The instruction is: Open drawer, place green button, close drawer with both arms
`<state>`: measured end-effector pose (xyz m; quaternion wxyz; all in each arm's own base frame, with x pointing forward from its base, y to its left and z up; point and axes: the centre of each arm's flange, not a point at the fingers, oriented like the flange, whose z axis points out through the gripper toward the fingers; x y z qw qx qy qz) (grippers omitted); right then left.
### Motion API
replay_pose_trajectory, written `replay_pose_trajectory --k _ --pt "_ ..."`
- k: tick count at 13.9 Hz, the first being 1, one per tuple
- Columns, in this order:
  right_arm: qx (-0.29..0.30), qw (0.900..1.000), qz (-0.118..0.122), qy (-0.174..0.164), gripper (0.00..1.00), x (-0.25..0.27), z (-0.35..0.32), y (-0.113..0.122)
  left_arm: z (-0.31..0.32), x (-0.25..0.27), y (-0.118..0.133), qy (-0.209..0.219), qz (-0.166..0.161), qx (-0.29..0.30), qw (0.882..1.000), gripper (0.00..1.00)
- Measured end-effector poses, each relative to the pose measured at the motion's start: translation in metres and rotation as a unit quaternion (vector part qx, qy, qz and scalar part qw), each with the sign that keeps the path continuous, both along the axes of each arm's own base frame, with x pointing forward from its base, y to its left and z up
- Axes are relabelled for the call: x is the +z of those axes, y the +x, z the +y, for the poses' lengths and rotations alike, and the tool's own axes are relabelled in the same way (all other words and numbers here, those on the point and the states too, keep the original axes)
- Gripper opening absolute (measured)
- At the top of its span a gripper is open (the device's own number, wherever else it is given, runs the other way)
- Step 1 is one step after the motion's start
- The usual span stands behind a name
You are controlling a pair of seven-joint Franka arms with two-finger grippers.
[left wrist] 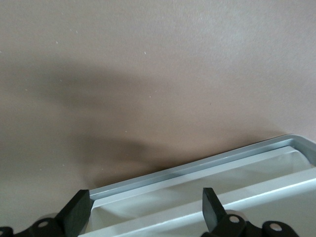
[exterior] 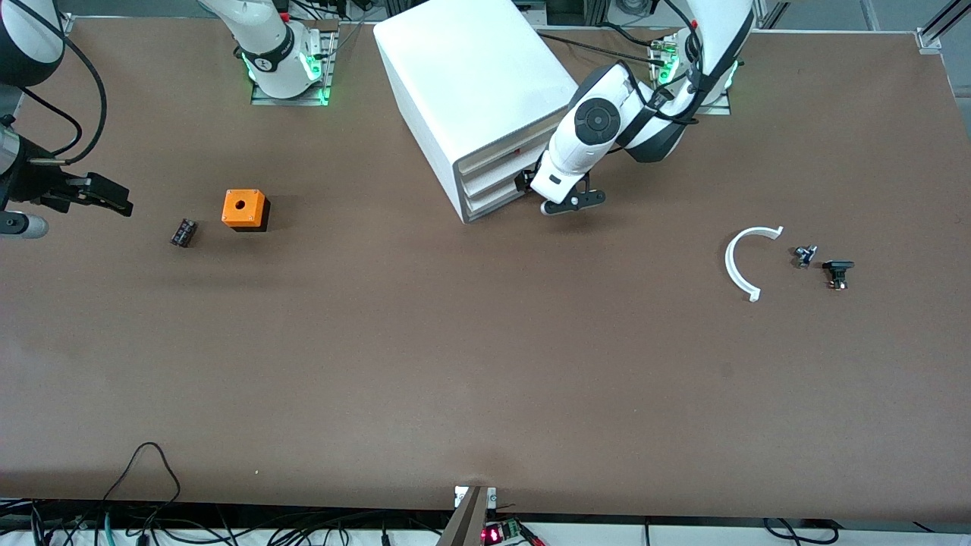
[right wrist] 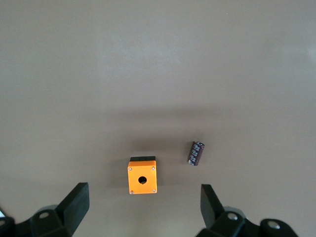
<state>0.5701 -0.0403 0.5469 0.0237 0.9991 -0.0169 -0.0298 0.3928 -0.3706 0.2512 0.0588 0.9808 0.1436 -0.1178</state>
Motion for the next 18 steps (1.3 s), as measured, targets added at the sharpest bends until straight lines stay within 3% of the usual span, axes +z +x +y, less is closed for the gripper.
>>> replay_pose_trajectory --k 2,4,7,10,14,16,18 --pt "0.0 1.0 0.001 0.0 1.0 0.0 0.0 0.0 0.019 0.015 0.023 -0.006 -0.018 0.027 0.999 1.0" --pt "0.0 1.0 0.002 0.0 1.0 -0.001 0.0 -0.001 0.057 0.042 0.061 -0.014 -0.048 0.075 0.996 1.0" --pt "0.0 1.0 0.004 0.0 1.0 -0.001 0.0 -0.001 0.128 0.099 0.12 -0.023 -0.109 0.152 0.982 1.0" --pt "-0.002 1.0 0.004 0.0 1.0 -0.001 0.0 -0.001 0.194 0.163 0.152 -0.019 -0.156 0.197 0.968 1.0" --pt "-0.011 1.0 0.005 0.0 1.0 -0.001 -0.001 -0.001 0.303 0.267 0.163 0.004 -0.147 0.114 0.982 1.0" --pt "-0.012 1.0 0.007 0.0 1.0 -0.001 -0.001 -0.002 0.354 0.314 0.158 0.008 -0.15 0.078 0.986 1.0" --pt "-0.014 1.0 0.006 0.0 1.0 0.001 -0.001 -0.003 0.374 0.345 0.148 0.047 -0.157 0.04 0.986 1.0"
